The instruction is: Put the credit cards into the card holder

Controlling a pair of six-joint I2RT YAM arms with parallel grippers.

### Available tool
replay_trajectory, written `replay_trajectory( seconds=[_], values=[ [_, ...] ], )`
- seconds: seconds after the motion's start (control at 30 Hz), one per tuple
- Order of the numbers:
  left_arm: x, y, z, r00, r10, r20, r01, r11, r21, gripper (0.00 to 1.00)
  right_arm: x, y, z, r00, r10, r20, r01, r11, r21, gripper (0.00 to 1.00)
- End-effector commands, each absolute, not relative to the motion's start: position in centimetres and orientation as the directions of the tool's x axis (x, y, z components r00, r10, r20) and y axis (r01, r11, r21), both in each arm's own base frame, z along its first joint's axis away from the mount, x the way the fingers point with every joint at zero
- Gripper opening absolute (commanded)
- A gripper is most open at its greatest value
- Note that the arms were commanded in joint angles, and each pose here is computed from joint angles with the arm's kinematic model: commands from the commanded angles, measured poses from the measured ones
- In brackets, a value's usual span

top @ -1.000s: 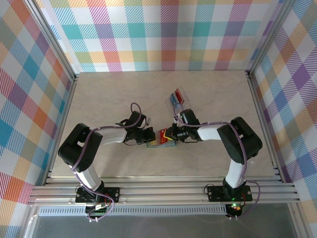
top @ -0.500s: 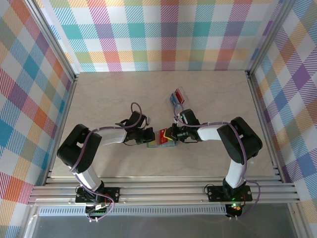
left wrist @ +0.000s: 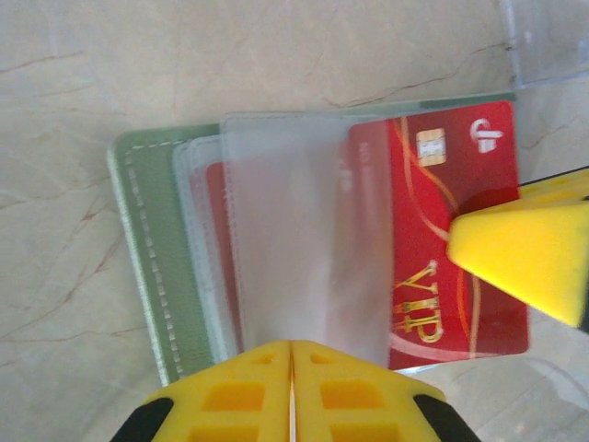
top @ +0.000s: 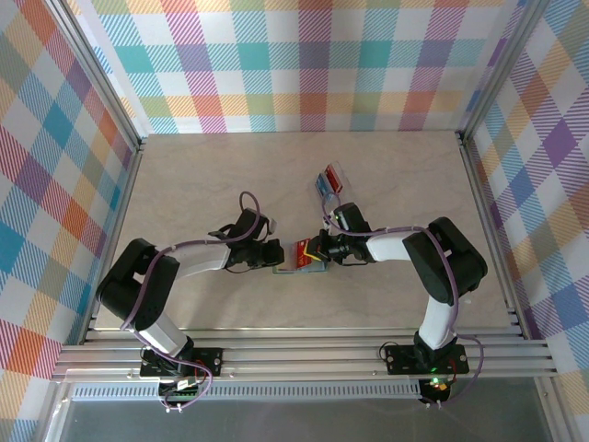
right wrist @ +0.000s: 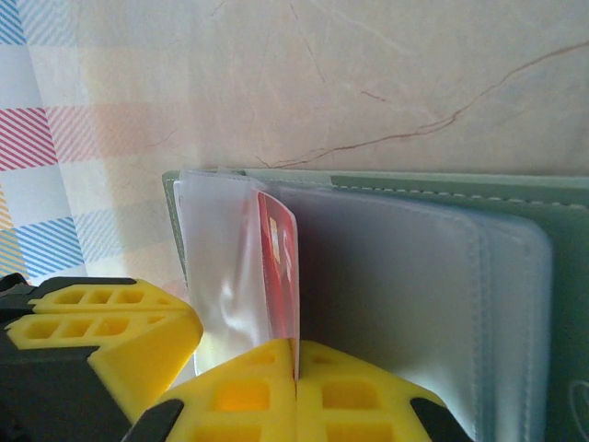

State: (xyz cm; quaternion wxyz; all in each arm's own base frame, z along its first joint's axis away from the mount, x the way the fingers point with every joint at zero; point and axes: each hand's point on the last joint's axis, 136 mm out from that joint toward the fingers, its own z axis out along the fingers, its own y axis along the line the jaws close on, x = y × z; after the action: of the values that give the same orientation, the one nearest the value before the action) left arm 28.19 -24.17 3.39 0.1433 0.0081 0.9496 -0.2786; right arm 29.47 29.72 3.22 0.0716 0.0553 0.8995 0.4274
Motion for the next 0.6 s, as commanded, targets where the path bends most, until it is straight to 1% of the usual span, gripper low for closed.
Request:
replay_trajectory(
  seconds=[0.0, 0.4, 0.53, 0.57],
  values=[
    [27.6, -23.0, 2.0, -0.967, -0.039, -0.252, 0.083, 0.886, -0.456, 0.08, 28.7, 28.0, -0.3, -0.978, 0.205, -0.024, 0.129, 0.697, 0.705, 0.0],
    [26.9, -22.0, -0.6, -0.979, -0.033, -0.2, 0.037, 0.941, -0.338, 0.04, 28.8, 28.0, -0.9, -0.98, 0.194, -0.044, 0.11, 0.71, 0.696, 0.0],
    [27.1, -21.5, -0.4, -0.977, -0.03, -0.213, 0.032, 0.959, -0.283, 0.03, 28.8, 27.9, -1.2, -0.981, 0.19, -0.048, 0.104, 0.713, 0.693, 0.01],
    [26.5, -20.8, -0.6, -0.981, -0.031, -0.191, 0.018, 0.968, -0.251, 0.03, 28.7, 27.9, -1.3, -0.981, 0.187, -0.049, 0.102, 0.715, 0.692, 0.02]
  ],
)
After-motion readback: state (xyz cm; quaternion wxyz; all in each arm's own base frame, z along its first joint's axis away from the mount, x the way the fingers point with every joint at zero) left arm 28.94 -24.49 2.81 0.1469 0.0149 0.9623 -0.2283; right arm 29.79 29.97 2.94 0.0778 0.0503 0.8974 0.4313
